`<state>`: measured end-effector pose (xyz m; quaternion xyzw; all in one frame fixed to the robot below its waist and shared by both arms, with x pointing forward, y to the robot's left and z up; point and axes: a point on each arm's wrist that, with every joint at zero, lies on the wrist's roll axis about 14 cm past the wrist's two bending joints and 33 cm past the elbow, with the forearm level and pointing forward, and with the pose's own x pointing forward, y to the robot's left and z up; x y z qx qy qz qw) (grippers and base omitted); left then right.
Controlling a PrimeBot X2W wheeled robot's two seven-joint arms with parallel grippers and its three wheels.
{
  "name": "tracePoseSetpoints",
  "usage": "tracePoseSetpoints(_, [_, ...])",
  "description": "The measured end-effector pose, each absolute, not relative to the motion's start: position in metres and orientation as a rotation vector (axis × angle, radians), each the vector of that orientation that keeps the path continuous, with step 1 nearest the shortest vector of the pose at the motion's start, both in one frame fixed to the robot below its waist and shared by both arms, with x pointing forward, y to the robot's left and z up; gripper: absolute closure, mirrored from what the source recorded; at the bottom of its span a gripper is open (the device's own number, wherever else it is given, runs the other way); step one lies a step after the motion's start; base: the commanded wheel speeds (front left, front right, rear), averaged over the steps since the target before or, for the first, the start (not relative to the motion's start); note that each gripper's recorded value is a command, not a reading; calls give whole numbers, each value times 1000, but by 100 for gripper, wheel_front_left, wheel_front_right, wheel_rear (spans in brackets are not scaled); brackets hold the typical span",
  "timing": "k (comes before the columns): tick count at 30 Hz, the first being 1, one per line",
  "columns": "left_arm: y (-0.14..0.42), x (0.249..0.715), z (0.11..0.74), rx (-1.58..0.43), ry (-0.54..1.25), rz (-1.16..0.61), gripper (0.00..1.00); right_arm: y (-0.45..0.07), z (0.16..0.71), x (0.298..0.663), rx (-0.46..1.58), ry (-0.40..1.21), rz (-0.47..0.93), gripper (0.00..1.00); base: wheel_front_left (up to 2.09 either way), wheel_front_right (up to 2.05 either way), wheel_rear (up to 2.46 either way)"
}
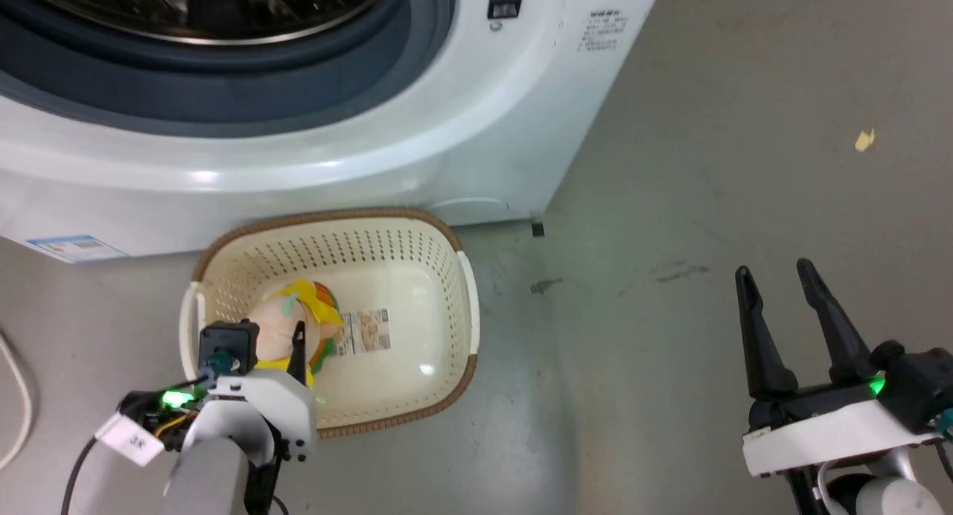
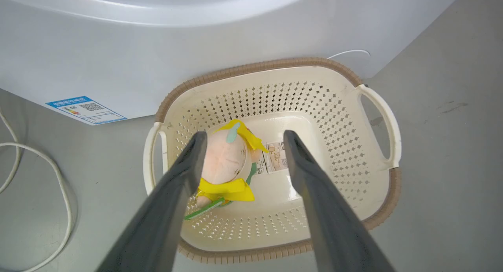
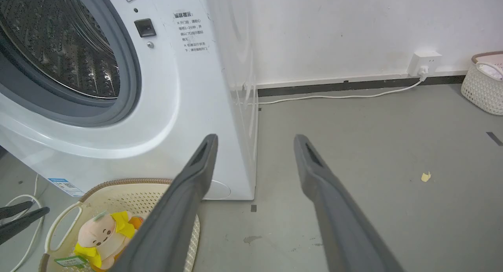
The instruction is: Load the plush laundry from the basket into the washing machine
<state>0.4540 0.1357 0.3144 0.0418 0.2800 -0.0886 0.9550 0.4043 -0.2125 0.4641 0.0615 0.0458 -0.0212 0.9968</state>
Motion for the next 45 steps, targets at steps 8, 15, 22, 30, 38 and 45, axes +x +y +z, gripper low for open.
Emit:
tracePoseSetpoints(8, [145,459,274,129,703,-185,0,-217,453,412,147,104,-60,0,0,0,0])
tracePoseSetpoints(15, [152,461,240,178,797,-200,0,-219,439,414,159,129,-71,0,0,0,0])
tracePoseSetpoints(22, [158,471,212,225,882,-211,0,-224,428,419,178,145,-91,0,0,0,0])
tracePoseSetpoints(30, [155,482,180,300,963,-264,0,-228,412,422,190,170,-111,0,0,0,0])
tracePoseSetpoints(38, [149,481,142,333,1069,-307,2,-236,398,427,202,187,-140,0,0,0,0])
tracePoseSetpoints(45, [143,476,113,335,1143,-339,100,-244,385,427,196,208,-166,0,0,0,0])
